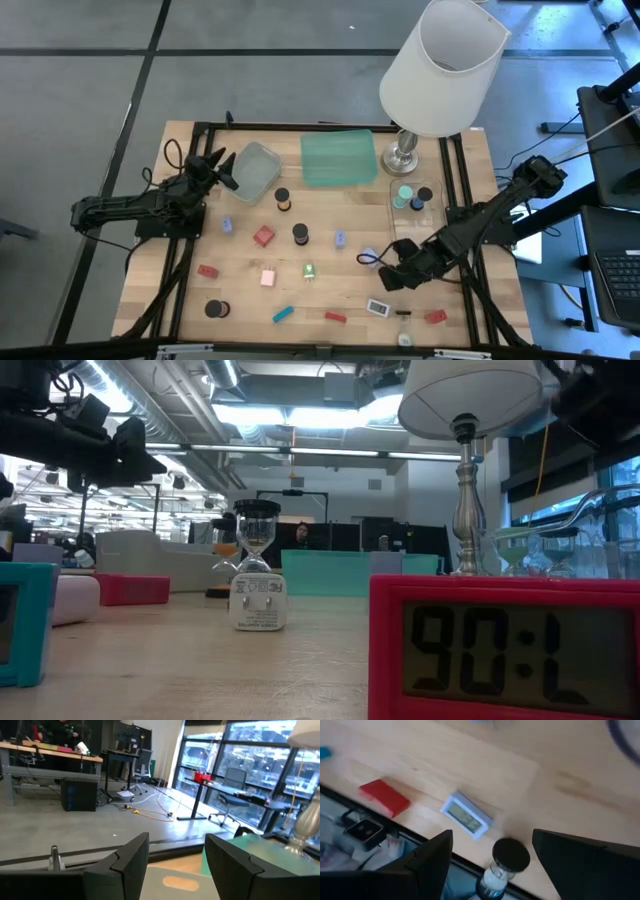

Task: Pick & Place Office items
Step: Put the white hourglass into the transparent bin

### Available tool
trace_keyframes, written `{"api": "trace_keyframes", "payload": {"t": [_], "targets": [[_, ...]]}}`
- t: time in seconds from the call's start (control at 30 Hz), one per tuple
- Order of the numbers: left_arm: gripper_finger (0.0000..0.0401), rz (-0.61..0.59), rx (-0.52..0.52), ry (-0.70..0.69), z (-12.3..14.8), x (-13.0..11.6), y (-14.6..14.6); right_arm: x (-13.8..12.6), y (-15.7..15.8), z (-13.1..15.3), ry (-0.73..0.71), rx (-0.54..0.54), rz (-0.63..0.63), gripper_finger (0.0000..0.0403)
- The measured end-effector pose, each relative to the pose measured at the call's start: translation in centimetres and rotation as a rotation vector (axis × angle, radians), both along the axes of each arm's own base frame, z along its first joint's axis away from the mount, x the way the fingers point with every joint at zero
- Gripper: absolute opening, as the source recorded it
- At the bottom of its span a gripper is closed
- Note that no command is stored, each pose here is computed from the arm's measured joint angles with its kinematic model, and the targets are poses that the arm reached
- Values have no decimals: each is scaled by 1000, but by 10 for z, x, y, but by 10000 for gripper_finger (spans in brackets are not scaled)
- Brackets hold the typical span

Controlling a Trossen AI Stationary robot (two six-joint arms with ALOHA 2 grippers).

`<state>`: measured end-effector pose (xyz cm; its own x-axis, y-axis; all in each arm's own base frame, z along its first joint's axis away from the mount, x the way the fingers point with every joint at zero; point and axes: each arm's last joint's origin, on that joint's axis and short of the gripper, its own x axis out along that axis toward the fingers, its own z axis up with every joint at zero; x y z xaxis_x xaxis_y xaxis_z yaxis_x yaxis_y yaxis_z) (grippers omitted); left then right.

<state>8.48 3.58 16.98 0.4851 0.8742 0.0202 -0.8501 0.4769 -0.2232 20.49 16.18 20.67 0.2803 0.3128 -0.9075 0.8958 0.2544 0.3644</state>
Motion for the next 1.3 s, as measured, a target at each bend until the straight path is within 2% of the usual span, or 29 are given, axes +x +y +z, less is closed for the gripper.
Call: {"api": "trace_keyframes", "payload": {"t": [0.27,0.47,0.83,1.13,1.3], "targets": [[191,-15,-15,1,-2,0,0,4,20,-27,253,147,-46,278],[191,-82,-30,-31,-1,2,-1,13,32,-23,247,166,-39,278],[191,-190,-35,-48,-1,5,-3,19,67,-38,330,151,-61,278],[190,-191,-40,-55,-1,5,-3,20,73,-56,362,94,-71,278],[191,-187,-40,-55,-1,4,-3,20,72,-62,348,43,-55,263]]}}
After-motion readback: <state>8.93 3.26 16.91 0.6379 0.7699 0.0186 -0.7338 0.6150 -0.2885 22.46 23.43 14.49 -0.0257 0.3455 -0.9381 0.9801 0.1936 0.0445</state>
